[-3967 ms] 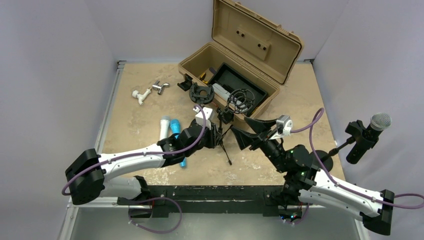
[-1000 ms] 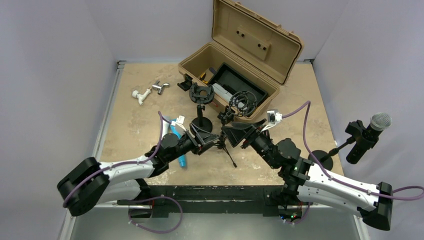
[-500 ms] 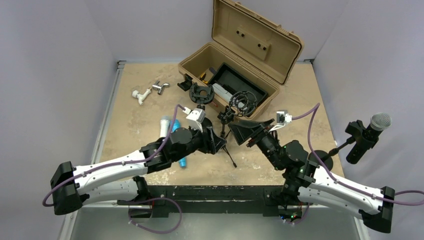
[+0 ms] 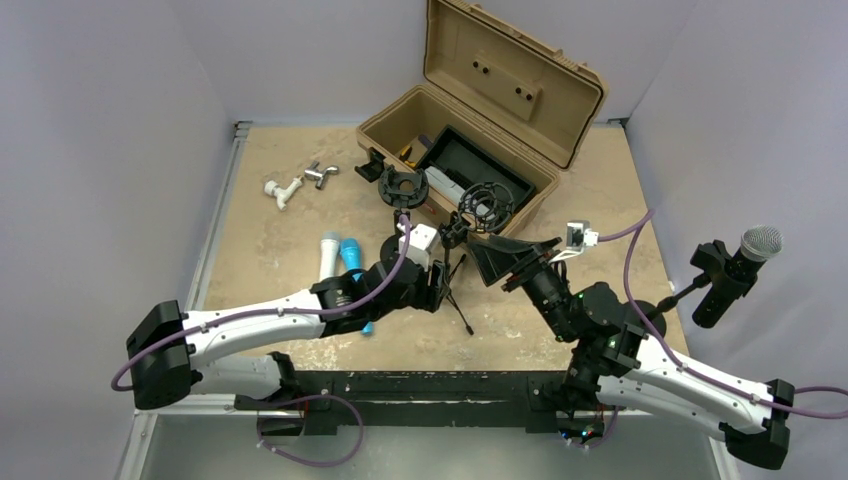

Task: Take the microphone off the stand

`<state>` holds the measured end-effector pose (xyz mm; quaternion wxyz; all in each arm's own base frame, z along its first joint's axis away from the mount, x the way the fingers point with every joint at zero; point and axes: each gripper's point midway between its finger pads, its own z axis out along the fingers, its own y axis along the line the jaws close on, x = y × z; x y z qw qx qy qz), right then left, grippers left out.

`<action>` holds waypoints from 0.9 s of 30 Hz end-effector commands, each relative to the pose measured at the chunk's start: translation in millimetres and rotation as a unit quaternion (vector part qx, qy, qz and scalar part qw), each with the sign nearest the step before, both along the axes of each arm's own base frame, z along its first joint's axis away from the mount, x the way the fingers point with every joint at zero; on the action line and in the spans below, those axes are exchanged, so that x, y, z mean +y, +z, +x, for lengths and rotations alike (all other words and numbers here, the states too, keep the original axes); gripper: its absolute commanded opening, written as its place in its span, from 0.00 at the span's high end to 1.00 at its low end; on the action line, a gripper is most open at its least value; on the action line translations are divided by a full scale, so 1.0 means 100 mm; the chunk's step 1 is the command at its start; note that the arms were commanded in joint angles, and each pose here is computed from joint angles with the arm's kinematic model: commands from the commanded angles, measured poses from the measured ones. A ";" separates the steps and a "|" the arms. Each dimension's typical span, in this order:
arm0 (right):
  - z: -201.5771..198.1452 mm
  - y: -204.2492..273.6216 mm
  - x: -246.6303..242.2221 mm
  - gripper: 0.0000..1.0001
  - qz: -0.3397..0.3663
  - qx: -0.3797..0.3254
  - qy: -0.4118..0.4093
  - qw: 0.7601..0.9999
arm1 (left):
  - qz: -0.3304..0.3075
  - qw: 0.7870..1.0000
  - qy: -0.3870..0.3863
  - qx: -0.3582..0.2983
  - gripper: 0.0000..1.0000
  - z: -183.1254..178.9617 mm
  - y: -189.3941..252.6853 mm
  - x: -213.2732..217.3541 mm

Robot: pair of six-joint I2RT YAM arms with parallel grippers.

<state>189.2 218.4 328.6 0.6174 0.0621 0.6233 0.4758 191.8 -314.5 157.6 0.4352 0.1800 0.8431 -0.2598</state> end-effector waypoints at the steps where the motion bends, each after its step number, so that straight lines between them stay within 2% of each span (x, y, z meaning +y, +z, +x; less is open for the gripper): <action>1: 0.01 0.20 -0.09 0.25 0.018 -0.011 -0.016 1.000 | -0.014 0.999 0.006 -0.028 0.45 0.10 0.23 -0.10; 18: 0.00 0.18 -0.16 0.25 0.022 -0.008 -0.022 0.999 | 0.011 0.999 0.042 -0.008 0.67 0.21 0.16 -0.16; 23: 0.00 0.18 -0.16 0.25 0.021 -0.008 -0.023 0.999 | 0.002 0.998 0.055 0.021 0.81 0.24 0.07 -0.12; 27: 0.00 0.17 -0.16 0.25 0.021 -0.007 -0.022 1.000 | -0.024 0.997 0.055 0.049 1.00 0.23 0.07 -0.09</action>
